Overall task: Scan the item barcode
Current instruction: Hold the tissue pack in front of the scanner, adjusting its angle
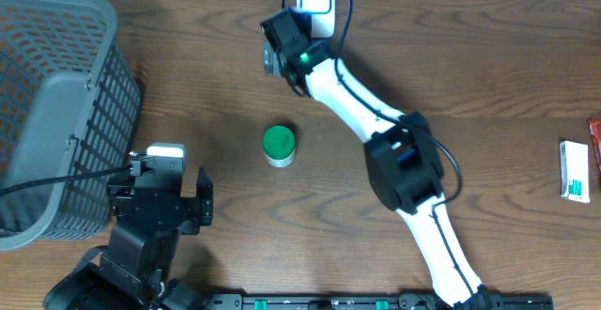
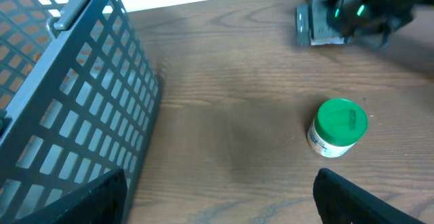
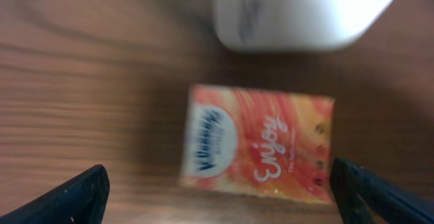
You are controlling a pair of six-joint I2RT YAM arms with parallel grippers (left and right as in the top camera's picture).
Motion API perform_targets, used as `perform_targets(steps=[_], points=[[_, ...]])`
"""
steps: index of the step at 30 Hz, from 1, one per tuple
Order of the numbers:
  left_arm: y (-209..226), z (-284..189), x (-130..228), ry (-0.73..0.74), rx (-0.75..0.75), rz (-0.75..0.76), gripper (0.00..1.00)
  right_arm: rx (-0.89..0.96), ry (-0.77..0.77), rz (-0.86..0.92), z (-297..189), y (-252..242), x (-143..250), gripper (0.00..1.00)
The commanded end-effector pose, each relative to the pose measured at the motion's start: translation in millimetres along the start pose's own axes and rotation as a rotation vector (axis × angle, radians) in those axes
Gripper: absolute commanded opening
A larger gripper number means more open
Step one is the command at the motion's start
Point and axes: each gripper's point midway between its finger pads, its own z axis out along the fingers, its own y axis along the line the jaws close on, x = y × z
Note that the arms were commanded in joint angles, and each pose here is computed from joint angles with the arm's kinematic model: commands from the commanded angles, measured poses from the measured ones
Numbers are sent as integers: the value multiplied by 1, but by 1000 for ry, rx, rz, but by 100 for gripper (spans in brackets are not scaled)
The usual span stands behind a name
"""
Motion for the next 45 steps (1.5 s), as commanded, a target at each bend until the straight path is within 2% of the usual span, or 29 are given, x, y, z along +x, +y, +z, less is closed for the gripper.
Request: perform_targets(steps=[1, 8, 16, 18, 21, 25, 30, 36, 41, 45], points=[[1, -1, 0, -3, -7, -4, 88, 112, -13, 47, 21, -19, 16, 99], [1, -1, 0, -3, -6, -4, 88, 169, -63, 56, 17, -24, 10, 99], [1, -1, 0, -3, -7, -4, 88, 141, -47, 99, 27, -21, 16, 98], [1, -1, 0, -3, -7, -4, 88, 119, -25, 104, 31, -17, 22, 91], [1, -1, 0, -3, -7, -4, 88, 110, 14, 108, 33, -16, 33, 61], [1, -1, 0, -3, -6, -4, 88, 120, 38, 96, 33, -19, 38, 49], [1, -1, 0, -3, -7, -4, 88, 140, 69, 77, 29, -24, 41, 51], [1, -1, 0, -3, -6, -4, 88, 72, 140, 39, 5, -21, 17, 56], [1, -1, 0, -3, -7, -4, 88, -88, 214, 121, -22, -18, -16, 56], [1, -1, 0, -3, -7, -4, 88, -163, 247, 254, -31, -34, -39, 49]])
